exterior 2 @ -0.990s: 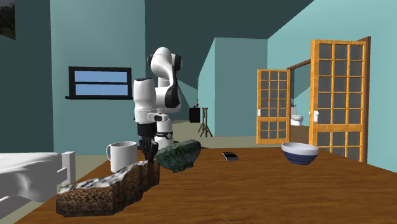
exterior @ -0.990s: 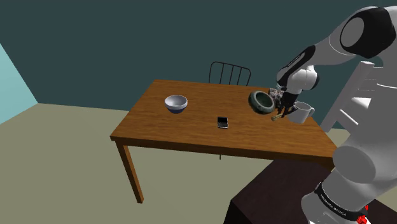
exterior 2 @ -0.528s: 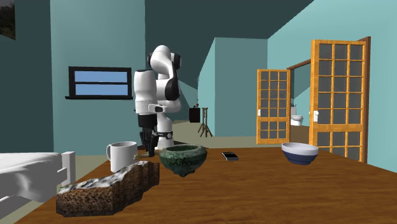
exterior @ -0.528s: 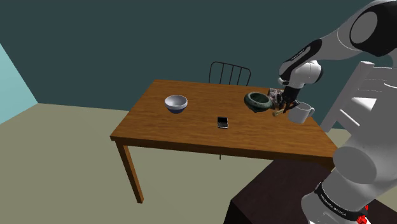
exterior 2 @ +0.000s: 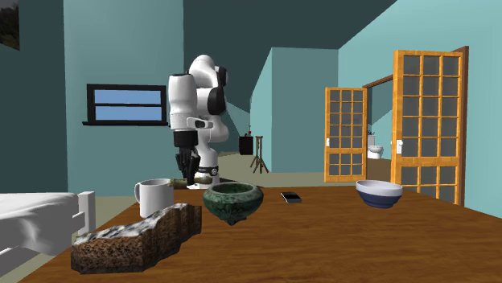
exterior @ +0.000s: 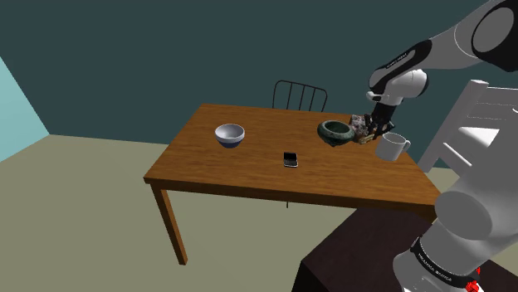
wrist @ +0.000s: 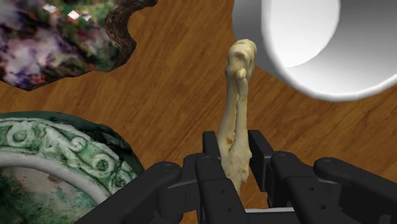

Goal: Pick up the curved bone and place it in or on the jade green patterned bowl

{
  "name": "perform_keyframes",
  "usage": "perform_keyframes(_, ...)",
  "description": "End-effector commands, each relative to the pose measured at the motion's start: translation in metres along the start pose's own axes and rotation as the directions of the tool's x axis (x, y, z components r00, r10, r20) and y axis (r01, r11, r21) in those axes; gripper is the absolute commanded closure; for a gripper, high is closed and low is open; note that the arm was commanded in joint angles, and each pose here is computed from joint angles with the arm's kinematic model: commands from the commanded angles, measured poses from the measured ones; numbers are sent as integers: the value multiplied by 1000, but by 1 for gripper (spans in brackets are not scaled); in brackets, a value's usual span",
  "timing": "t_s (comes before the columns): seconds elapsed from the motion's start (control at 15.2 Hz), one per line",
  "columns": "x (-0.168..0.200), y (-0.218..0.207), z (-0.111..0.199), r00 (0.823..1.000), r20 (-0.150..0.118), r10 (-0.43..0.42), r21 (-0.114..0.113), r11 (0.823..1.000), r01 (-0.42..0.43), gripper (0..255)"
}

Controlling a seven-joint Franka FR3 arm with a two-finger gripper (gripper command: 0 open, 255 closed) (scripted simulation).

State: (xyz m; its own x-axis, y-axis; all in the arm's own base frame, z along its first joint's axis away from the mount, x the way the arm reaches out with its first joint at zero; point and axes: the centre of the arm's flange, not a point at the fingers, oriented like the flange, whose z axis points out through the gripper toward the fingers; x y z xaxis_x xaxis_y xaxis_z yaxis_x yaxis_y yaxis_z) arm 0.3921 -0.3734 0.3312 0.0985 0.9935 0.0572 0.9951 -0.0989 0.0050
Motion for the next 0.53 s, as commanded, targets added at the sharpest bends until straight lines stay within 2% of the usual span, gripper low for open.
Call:
perform_keyframes(0.0, 1, 0, -10, 1000, 0, 0, 0, 1000, 0, 255)
perform_keyframes(0.46, 4, 0, -47, 1000, 0, 0, 0, 1000, 0, 255)
